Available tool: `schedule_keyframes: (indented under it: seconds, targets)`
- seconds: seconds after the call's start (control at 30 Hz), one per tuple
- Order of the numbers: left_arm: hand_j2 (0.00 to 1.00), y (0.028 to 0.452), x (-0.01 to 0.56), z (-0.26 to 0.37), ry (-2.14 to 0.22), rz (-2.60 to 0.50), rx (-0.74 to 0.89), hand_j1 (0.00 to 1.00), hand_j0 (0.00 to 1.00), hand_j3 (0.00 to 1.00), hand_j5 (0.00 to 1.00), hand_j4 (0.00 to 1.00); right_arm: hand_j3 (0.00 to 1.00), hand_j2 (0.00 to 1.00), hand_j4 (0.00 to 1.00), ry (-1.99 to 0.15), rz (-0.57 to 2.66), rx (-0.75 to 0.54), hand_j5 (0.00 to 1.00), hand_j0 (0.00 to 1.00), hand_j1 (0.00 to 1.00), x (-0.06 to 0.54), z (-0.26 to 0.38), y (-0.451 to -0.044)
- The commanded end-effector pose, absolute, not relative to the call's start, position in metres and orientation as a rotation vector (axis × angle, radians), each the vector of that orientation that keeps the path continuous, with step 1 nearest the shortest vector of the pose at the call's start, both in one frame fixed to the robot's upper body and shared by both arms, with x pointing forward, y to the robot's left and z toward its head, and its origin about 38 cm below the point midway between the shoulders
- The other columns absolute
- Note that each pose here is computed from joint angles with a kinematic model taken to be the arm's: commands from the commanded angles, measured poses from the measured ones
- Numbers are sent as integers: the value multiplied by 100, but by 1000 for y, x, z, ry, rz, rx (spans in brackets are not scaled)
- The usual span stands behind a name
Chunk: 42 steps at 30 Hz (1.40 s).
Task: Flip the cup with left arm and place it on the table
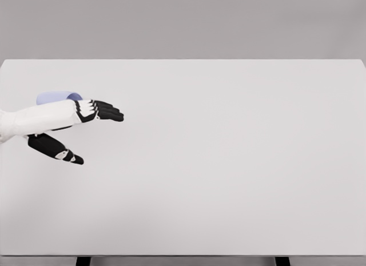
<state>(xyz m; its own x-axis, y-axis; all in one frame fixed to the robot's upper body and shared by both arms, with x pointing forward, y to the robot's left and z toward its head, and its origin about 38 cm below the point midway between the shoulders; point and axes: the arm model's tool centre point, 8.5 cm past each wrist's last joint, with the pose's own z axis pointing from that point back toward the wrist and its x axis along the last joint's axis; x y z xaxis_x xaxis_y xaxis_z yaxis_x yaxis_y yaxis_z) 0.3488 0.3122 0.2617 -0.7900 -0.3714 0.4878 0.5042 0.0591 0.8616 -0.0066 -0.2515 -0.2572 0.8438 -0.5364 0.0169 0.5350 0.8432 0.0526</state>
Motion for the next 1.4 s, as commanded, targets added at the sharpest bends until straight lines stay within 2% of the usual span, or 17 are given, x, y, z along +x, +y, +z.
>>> schedule_keyframes:
  seconds: [0.0,0.07,0.17,0.23,0.37,0.4,0.53,0.6,0.8,1.0,1.07,1.37]
  targets:
    - [100,309,347,261,-1718,-1799,-151,100,100,100,100,100,100,100,100,-39,-559,42,100,100,100,-4,-257,-253]
    - [100,318,359,268,-1716,-1798,-84,100,100,100,100,100,100,100,100,-29,-564,41,100,100,100,-7,-257,-252]
    - [100,355,393,282,-1684,-1725,71,100,100,100,100,100,100,100,100,-28,-563,41,100,100,100,-7,-257,-252]
    - [100,337,399,264,-1637,-1765,-5,100,100,100,100,100,100,100,100,-28,-563,41,100,100,100,-7,-257,-252]
    - [100,354,406,256,-1572,-1745,19,100,100,100,100,100,100,100,100,-28,-563,41,100,100,100,-7,-257,-252]
    - [100,364,417,252,-1452,-1627,71,100,100,100,100,100,100,100,100,-28,-563,41,100,100,100,-7,-257,-252]
    - [100,411,431,251,-1396,-1449,124,100,100,100,100,100,100,100,100,-28,-563,41,100,100,100,-7,-257,-252]
    - [100,419,434,242,-1343,-1468,170,100,100,100,100,100,100,100,100,-28,-563,41,100,100,100,-7,-257,-252]
    - [100,400,451,200,-1171,-1421,156,100,100,100,100,100,100,100,100,-28,-561,41,100,100,100,-7,-257,-252]
    - [100,401,464,212,-1169,-1418,212,100,100,100,100,100,100,100,100,-28,-563,41,100,100,100,-7,-257,-252]
    - [100,406,470,195,-1101,-1438,263,100,100,100,100,100,100,100,100,-28,-563,41,100,100,100,-7,-257,-252]
    - [100,405,471,194,-1089,-1456,279,100,100,100,100,100,100,100,100,-28,-563,41,100,100,100,-7,-257,-252]
